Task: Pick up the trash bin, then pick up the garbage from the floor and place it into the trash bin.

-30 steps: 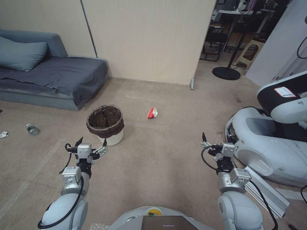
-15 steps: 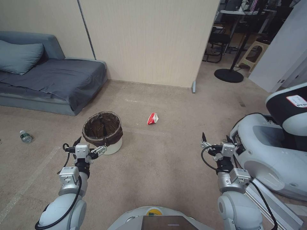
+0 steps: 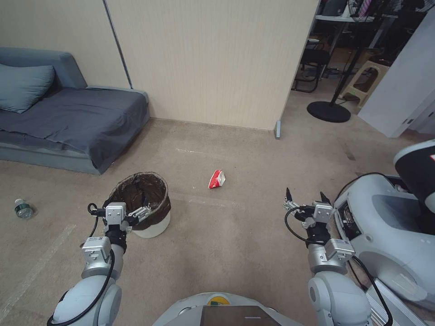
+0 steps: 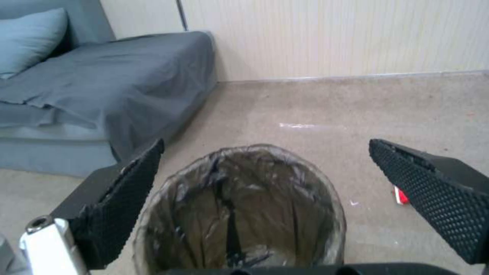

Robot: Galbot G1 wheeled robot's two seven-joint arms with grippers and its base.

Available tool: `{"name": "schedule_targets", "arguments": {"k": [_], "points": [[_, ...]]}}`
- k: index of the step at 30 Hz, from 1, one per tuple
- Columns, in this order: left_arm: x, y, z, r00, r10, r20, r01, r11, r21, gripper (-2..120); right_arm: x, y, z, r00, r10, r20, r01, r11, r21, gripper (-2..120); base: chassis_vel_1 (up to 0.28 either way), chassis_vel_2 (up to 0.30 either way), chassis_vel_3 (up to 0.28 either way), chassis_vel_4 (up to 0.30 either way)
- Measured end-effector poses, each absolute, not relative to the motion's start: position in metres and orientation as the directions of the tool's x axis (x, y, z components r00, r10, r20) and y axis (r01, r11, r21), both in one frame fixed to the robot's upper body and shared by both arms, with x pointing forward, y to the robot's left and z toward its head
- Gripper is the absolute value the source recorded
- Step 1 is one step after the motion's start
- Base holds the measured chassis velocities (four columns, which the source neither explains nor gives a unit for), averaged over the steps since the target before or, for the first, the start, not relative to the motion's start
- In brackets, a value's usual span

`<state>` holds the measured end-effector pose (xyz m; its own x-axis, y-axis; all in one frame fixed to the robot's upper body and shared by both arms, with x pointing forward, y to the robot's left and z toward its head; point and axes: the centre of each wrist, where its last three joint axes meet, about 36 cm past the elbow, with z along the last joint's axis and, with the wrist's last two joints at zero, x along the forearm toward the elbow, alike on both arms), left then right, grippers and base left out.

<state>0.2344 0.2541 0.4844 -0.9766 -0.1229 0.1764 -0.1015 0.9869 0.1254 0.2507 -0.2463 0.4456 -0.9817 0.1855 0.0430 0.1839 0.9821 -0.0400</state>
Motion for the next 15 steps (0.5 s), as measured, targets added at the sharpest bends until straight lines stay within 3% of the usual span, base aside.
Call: {"name": "schedule_targets", "arguments": {"k": [15], "points": [[0.2316,0.2558,0.4868,-0.976,-0.129,0.176,-0.108,0.987,0.122,100,0.2485,-0.2456,0.4443,-0.982,0.184,0.041,0.182,0.982,-0.04,100,-0.156,0.166,0.163,-0.16]]}}
